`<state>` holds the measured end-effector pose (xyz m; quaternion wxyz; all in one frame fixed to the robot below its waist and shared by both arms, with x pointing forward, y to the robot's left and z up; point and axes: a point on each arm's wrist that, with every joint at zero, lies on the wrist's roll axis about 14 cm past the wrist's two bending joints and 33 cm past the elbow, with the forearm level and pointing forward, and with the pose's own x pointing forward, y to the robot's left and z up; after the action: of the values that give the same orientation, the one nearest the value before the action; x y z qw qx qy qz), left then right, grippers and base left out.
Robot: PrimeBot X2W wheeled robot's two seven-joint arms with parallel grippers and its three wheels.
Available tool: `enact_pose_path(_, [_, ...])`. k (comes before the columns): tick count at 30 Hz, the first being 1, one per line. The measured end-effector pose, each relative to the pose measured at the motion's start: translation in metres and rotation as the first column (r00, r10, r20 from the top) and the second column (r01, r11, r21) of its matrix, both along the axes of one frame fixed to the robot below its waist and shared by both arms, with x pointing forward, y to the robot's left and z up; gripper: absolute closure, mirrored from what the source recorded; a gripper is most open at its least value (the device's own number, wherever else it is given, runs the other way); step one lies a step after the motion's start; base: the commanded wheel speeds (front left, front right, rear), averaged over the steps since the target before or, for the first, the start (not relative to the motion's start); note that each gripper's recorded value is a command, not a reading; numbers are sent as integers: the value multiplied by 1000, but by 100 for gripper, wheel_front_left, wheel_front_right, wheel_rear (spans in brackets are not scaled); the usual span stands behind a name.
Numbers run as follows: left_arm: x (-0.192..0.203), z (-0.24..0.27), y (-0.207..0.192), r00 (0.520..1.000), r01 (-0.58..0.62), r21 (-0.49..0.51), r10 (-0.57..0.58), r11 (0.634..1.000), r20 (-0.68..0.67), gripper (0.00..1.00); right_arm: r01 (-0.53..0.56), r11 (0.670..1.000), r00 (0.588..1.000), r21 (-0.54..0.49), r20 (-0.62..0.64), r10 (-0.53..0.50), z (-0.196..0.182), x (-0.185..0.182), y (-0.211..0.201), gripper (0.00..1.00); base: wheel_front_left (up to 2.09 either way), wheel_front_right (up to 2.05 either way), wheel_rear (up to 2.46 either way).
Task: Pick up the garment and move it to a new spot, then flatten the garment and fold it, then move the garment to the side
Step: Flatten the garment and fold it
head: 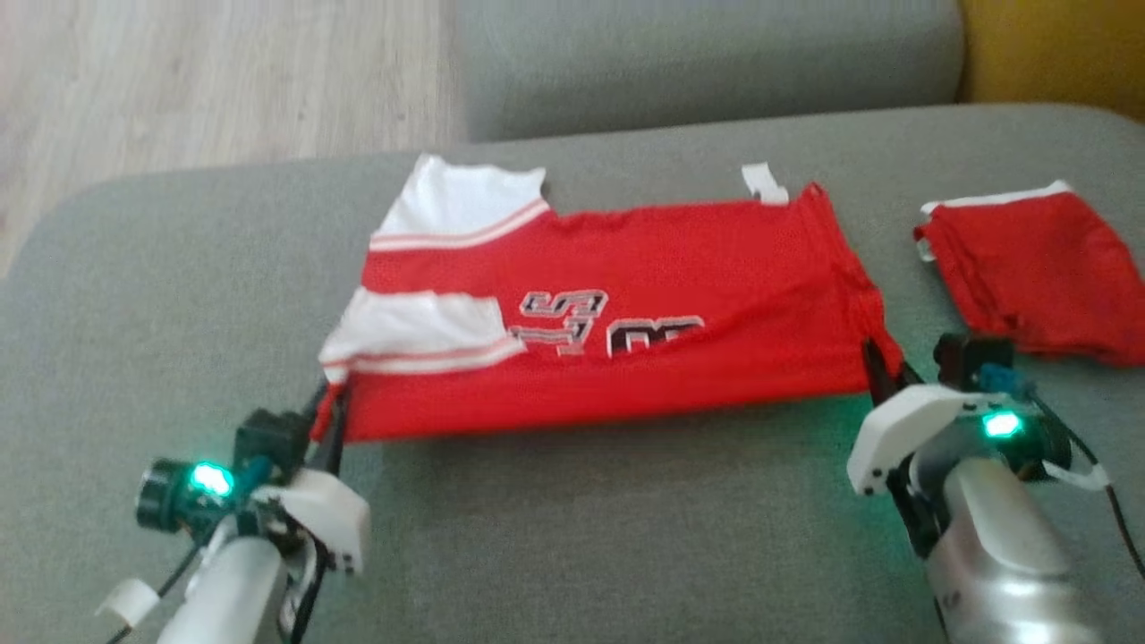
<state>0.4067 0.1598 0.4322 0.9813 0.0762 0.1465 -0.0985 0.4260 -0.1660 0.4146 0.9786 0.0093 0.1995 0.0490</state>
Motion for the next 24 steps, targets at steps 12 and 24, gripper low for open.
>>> enact_pose_path(12, [-66, -28, -15, 979, 92, 23, -86, 996, -183, 100, 58, 998, 990, 15, -130, -56, -15, -65, -18, 100, 0, 0, 0])
enact_pose_path(24, [-63, -24, -20, 988, 54, -9, -54, 999, -145, 35, 110, 991, 994, 72, -21, -109, -3, -75, -28, 0, 0, 0, 0])
